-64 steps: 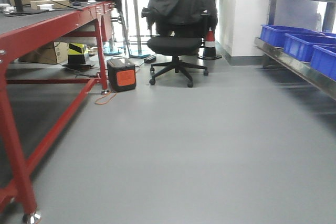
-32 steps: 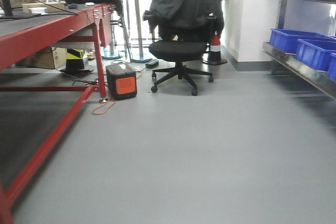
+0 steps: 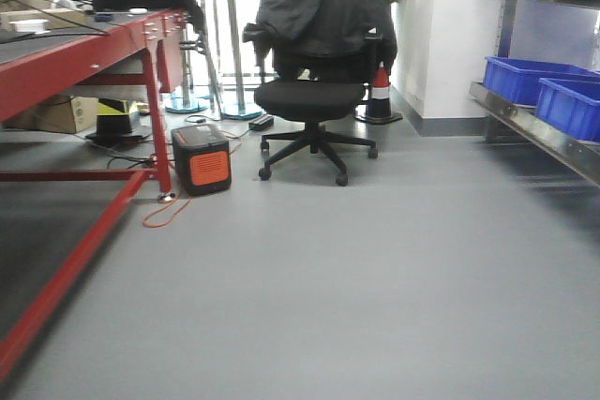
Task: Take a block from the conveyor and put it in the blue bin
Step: 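Drive the base to the shelf of blue plastic bins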
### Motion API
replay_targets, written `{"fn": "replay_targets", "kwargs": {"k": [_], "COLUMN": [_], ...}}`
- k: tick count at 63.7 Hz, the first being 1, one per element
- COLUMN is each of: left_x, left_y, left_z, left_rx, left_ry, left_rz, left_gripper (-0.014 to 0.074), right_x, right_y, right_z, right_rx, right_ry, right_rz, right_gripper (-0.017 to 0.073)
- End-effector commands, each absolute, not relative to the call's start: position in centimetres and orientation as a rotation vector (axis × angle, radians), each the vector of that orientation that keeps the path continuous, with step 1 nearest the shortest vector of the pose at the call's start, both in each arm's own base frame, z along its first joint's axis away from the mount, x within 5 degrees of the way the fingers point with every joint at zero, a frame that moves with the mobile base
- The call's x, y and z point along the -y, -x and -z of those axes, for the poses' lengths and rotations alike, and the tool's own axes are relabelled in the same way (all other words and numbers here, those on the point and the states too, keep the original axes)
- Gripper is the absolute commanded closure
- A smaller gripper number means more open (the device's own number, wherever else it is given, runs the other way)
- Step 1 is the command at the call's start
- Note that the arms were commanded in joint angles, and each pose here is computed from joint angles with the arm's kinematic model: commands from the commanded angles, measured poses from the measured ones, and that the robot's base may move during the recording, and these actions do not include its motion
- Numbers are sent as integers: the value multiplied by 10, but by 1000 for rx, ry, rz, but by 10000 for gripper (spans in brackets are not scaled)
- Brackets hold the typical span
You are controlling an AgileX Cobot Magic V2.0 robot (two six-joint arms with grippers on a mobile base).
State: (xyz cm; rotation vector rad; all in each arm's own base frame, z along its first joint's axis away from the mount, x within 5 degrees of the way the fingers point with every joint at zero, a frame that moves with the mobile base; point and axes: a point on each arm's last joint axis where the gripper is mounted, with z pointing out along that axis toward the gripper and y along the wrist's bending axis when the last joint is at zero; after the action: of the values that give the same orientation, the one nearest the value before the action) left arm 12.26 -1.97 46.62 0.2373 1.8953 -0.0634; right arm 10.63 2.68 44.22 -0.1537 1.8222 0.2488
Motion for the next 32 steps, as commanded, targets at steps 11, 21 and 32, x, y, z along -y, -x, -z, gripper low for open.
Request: {"fn": "replay_targets", "kwargs": {"k": [11,21,32], "left_x": [21,21,21], "left_y": [-122,-122,-122], "left_z": [-469,-469,-469], "left_rx": [-1870,-1868,-1868], "left_ry": [-235,-235,-235], "left_rz": [76,76,76], "left_gripper": [704,704,704], "right_x": [-26,-26,-26], "right_y": [-105,-105,-105], "right_z": [-446,-446,-446], "right_rx": [-1795,-1795,-1795], "right_ry": [154,154,154], "right_rz": [-240,-240,-240], "right_gripper": [721,721,721]}}
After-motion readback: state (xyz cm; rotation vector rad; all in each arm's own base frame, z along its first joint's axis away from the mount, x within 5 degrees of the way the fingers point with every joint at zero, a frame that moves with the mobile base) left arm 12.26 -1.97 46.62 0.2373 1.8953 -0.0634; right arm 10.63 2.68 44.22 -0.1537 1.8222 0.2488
